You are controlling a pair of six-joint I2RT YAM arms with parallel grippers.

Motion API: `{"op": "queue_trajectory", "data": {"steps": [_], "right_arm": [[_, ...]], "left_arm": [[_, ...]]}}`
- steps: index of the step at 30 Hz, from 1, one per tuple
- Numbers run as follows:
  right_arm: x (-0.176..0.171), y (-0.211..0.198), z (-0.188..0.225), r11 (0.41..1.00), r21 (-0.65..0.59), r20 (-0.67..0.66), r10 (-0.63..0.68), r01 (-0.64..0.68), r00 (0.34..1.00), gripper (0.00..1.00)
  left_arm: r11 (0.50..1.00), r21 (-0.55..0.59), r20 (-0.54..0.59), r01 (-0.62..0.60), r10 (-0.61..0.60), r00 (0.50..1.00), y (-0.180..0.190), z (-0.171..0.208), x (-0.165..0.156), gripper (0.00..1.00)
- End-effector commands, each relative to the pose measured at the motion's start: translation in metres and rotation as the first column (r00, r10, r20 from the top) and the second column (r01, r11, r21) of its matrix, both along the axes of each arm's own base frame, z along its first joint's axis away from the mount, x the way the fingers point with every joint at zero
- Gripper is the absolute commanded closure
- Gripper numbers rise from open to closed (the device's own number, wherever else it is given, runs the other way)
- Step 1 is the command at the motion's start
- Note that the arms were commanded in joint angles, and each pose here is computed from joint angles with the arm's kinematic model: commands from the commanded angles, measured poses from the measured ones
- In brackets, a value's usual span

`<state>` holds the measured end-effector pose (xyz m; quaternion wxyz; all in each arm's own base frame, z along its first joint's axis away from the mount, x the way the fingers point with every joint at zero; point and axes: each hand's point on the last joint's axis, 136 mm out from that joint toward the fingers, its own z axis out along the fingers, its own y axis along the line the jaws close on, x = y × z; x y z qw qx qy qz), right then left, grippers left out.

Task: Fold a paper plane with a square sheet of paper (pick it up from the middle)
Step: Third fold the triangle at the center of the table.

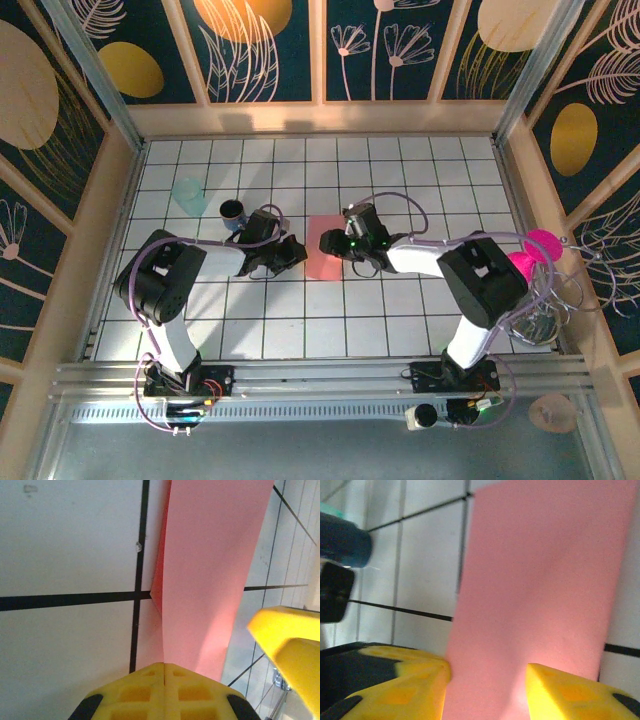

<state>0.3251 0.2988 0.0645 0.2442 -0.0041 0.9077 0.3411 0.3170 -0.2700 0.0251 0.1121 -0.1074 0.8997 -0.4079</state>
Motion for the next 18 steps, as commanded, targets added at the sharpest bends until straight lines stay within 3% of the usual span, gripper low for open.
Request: {"op": "queue_trajectory", "data": {"steps": [1,5,10,13,18], "right_arm": [[0.008,-0.004,0.037,1.000,-0.017,0.203,0.027,-0.024,0.979,0.48],[-0.003,-0.005,0.050,0.991,-0.123,0.367,0.094,-0.052,0.925,0.39],[-0.023,0.013,0.054,0.952,-0.273,0.503,0.261,-0.135,0.824,0.40],[-0.037,0.024,0.046,0.919,-0.345,0.537,0.360,-0.191,0.763,0.43],[-0.049,0.033,0.030,0.862,-0.444,0.536,0.475,-0.246,0.698,0.40]], "left_arm": [[0.998,-0.064,0.028,-0.007,0.008,1.000,-0.005,0.019,0.005,1.00],[0.995,-0.101,0.036,-0.028,0.032,0.999,-0.006,0.033,0.006,1.00],[0.990,-0.132,0.035,-0.040,0.045,0.998,-0.007,0.044,0.006,1.00],[0.988,-0.148,0.050,-0.042,0.049,0.998,-0.008,0.054,0.007,1.00],[0.988,-0.151,0.053,-0.037,0.045,0.998,-0.009,0.057,0.007,1.00]]}}
